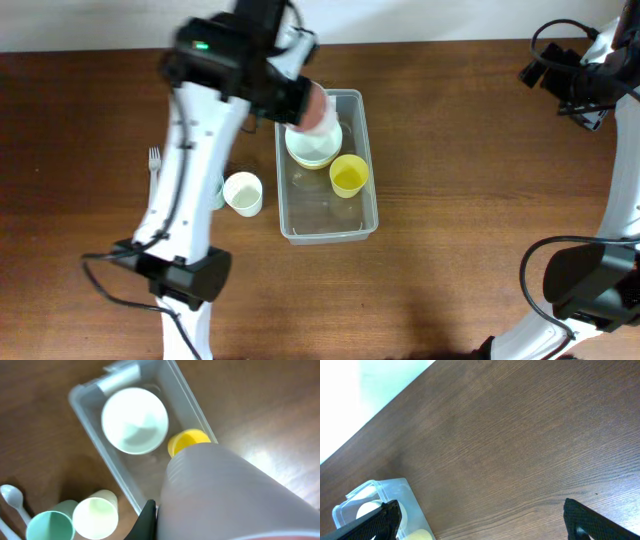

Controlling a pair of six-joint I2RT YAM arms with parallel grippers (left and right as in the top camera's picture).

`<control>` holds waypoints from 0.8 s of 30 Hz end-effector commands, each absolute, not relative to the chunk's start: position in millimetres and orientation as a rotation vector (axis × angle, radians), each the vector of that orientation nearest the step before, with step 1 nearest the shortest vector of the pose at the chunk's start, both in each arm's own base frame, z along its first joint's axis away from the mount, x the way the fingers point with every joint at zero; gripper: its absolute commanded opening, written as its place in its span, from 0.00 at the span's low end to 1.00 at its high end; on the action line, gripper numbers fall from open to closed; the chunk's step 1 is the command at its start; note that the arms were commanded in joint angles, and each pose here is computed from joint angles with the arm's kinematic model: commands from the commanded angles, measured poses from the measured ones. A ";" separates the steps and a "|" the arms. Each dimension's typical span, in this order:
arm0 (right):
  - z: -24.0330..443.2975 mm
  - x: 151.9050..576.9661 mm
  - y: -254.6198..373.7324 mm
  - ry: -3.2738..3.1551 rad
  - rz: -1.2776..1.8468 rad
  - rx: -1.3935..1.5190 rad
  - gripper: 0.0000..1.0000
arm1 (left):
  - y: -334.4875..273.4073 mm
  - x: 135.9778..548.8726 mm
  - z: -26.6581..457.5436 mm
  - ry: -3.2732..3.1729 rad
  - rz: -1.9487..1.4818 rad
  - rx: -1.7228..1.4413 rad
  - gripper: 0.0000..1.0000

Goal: Pack container
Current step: 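Carry the pink cup and drop it into the yellow cup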

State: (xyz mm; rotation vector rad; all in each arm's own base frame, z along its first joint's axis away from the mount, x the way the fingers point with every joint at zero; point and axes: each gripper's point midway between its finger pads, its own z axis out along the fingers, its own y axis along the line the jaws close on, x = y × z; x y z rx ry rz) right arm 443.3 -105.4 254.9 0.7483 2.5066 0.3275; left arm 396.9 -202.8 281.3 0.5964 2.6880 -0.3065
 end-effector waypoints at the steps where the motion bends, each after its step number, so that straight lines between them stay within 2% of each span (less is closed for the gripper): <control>1: 254.4 443.6 -105.8 2.506 0.327 0.756 0.99 | -222.5 384.4 251.7 2.735 -0.138 0.710 0.02; 5: 254.4 443.6 -105.9 2.506 0.327 0.756 0.99 | -241.7 367.8 214.7 2.804 -0.102 0.816 0.02; 10: 254.4 443.6 -105.9 2.506 0.327 0.756 0.99 | -254.2 378.2 143.4 2.836 -0.095 0.839 0.02; 14: 254.4 443.6 -105.9 2.506 0.327 0.756 0.99 | -257.0 382.5 128.9 2.825 -0.099 0.836 0.03; 17: 254.4 443.6 -105.8 2.506 0.327 0.756 0.99 | -258.2 384.3 129.3 2.817 -0.103 0.834 0.09; 20: 254.4 443.6 -105.8 2.506 0.327 0.756 0.99 | -257.0 382.7 130.1 2.823 -0.099 0.835 0.36; 24: 254.4 443.6 -105.9 2.506 0.327 0.756 0.99 | -247.9 389.5 150.8 2.807 -0.073 0.802 0.44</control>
